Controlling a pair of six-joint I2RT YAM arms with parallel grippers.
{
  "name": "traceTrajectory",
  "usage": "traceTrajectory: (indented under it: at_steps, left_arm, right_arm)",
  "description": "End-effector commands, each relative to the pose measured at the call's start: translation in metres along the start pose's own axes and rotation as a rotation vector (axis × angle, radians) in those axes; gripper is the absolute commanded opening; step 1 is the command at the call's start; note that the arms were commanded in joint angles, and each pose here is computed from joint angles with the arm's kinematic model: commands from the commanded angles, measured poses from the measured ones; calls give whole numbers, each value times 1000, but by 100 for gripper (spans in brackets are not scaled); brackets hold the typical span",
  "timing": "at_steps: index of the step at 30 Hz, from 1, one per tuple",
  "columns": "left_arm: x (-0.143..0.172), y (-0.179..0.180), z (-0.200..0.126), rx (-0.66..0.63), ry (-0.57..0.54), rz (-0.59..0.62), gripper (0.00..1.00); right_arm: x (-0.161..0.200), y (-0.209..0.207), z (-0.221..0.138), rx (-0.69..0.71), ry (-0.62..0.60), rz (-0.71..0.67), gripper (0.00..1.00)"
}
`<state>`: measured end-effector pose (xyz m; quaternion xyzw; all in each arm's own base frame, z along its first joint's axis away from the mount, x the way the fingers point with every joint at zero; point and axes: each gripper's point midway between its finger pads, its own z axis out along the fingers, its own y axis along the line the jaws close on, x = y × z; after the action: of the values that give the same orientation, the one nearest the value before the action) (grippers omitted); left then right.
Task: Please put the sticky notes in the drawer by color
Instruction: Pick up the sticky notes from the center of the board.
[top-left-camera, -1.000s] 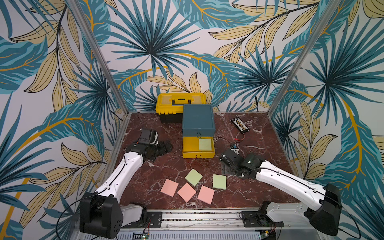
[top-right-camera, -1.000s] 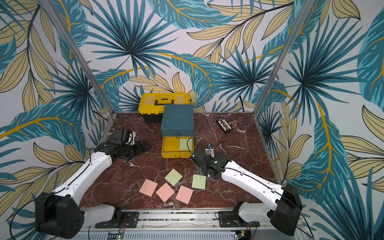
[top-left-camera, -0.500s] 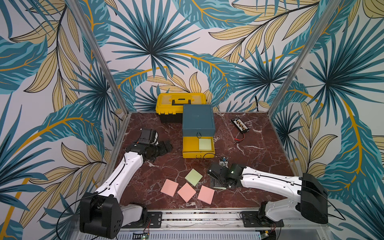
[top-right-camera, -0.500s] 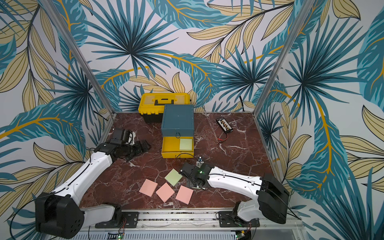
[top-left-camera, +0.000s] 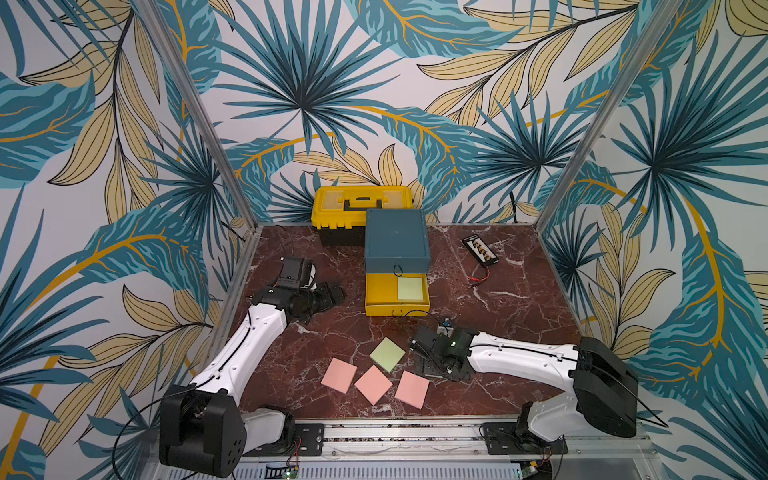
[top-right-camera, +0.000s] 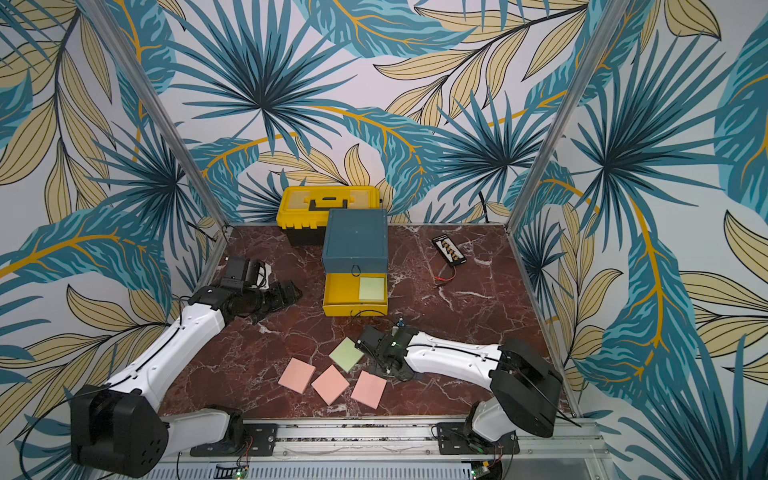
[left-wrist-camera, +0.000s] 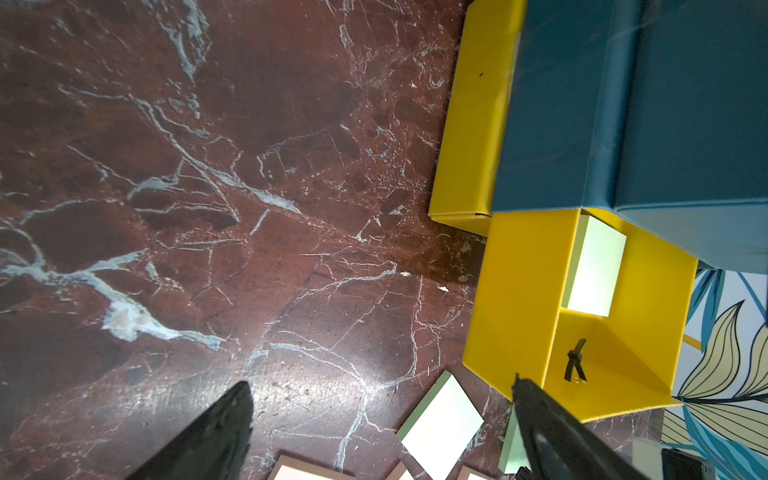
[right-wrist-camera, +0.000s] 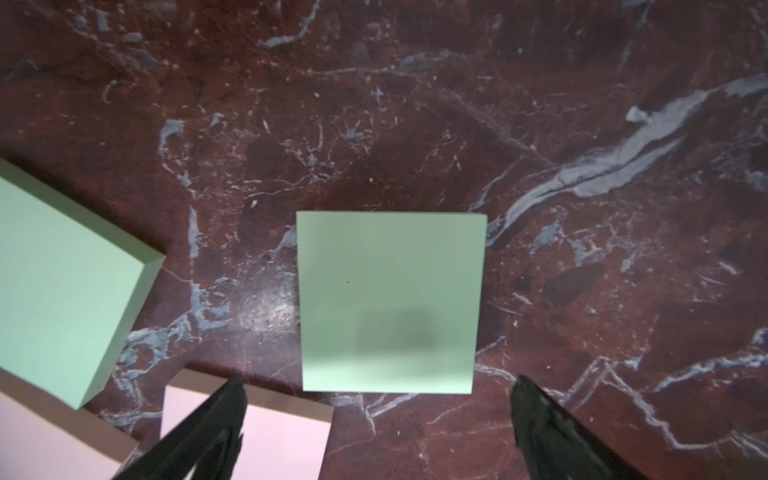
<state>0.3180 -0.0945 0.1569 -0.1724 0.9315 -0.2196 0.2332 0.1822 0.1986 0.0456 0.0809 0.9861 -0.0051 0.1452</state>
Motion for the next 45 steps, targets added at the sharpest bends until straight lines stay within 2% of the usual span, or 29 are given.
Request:
traceTrajectory:
  at_steps: [1,29,45]
  left_arm:
    - [-1,4,1,-6,-9,5,99]
    - [-1,7,1,-28,-9,-1,99]
    - [0,9,-2,-31,-13,-6,99]
  right_arm:
    - [0,-7,9,16,6,16,99]
    - [1,-10,51,40,105,40,99]
    - [11,-6,58,17,144,32,80]
